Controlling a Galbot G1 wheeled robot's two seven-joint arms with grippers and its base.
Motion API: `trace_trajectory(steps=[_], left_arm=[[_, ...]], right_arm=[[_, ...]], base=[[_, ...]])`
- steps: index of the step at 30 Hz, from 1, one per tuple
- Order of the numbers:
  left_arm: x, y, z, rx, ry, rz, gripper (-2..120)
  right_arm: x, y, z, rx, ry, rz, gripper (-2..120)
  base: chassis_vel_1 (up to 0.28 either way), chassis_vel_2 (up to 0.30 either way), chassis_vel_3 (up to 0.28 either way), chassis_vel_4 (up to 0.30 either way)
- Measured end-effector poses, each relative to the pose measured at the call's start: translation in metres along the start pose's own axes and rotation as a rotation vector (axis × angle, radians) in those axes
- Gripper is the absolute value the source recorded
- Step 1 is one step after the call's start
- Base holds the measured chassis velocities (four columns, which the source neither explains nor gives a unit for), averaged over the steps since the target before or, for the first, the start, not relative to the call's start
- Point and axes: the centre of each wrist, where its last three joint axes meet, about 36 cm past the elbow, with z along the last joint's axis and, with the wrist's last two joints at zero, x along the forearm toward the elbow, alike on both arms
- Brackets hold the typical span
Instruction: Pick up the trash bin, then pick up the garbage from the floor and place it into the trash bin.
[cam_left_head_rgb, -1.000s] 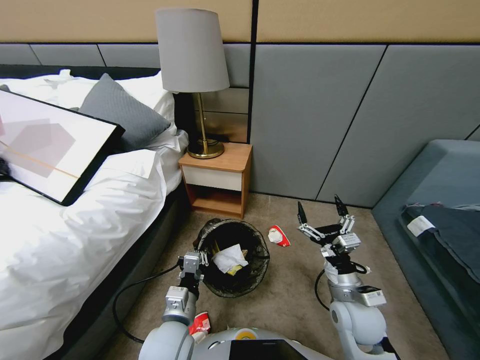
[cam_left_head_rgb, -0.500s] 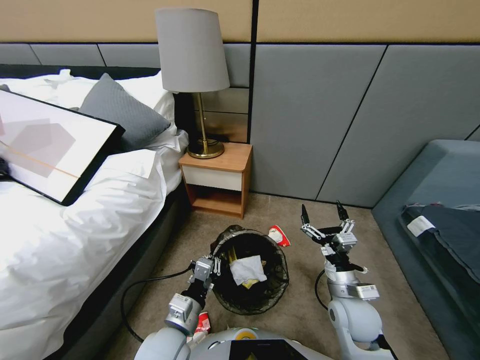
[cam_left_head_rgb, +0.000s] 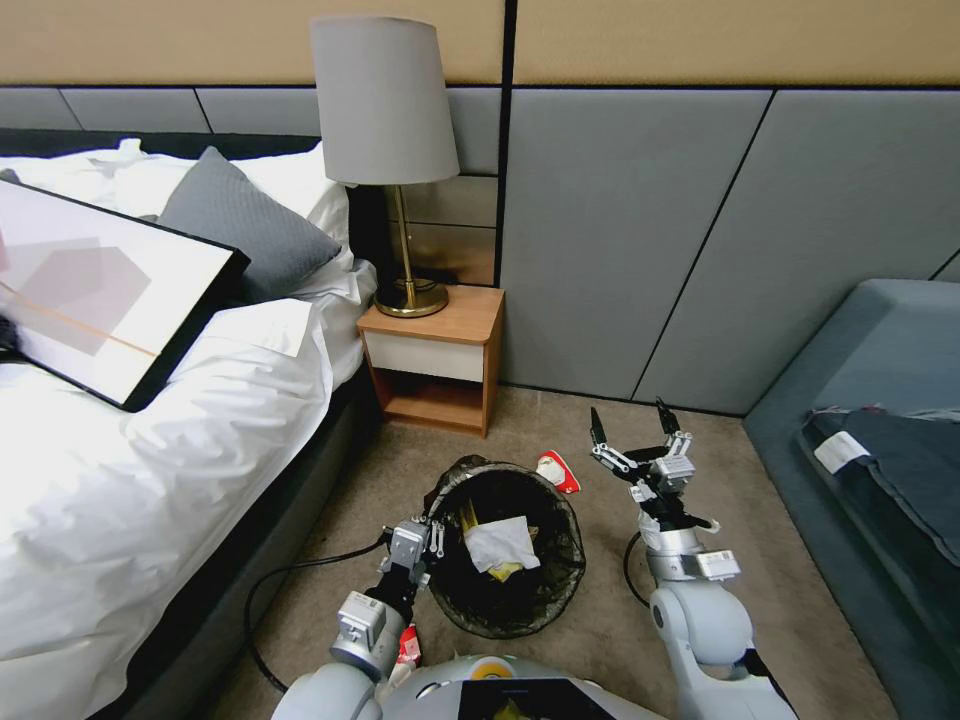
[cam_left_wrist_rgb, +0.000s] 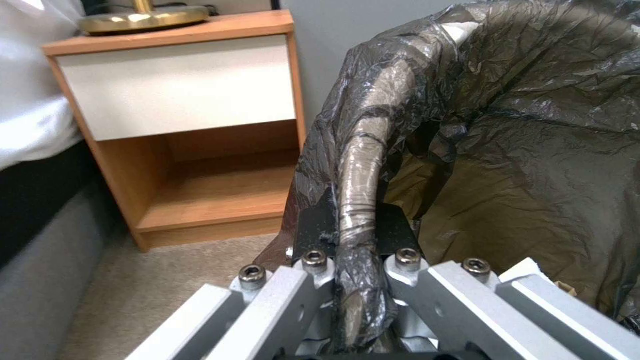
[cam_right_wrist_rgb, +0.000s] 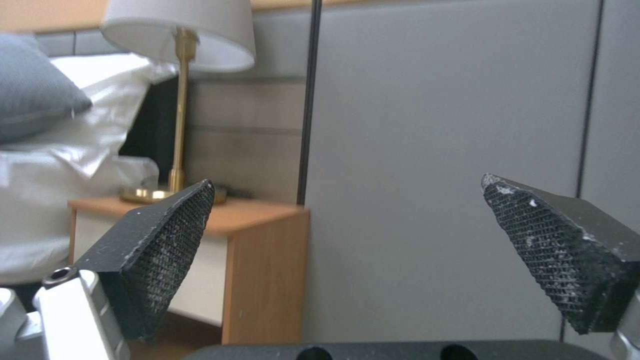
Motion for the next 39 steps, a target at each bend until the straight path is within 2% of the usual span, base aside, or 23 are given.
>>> trace_trajectory(steps=[6, 8, 25, 32, 39], left_arm=[[0.001, 0.003, -0.001, -0.009, 0.0, -0.016, 1], [0.001, 0.005, -0.001, -0.016, 0.001, -0.027, 1], [-0.001, 0.01, -0.002, -0.022, -0.01, -0.062, 1], [0.0, 0.01, -0.003, -0.011, -0.012, -0.073, 1], [-0.001, 0.008, -0.003, -0.004, -0.014, -0.081, 1]], right_arm=[[-0.015, -0.008, 0.025, -0.024, 0.066, -0.015, 100], [-0.024, -0.013, 0.042, -0.036, 0.114, -0.017, 100], [-0.066, -0.029, 0.104, -0.063, 0.308, -0.066, 100], [-0.091, -0.038, 0.162, -0.049, 0.452, -0.078, 100], [-0.094, -0.03, 0.201, -0.041, 0.54, -0.116, 100]], base=[[0.0, 0.0, 0.0, 0.0], [0.0, 0.0, 0.0, 0.0], [0.0, 0.0, 0.0, 0.0], [0.0, 0.0, 0.0, 0.0], [0.0, 0.0, 0.0, 0.0]])
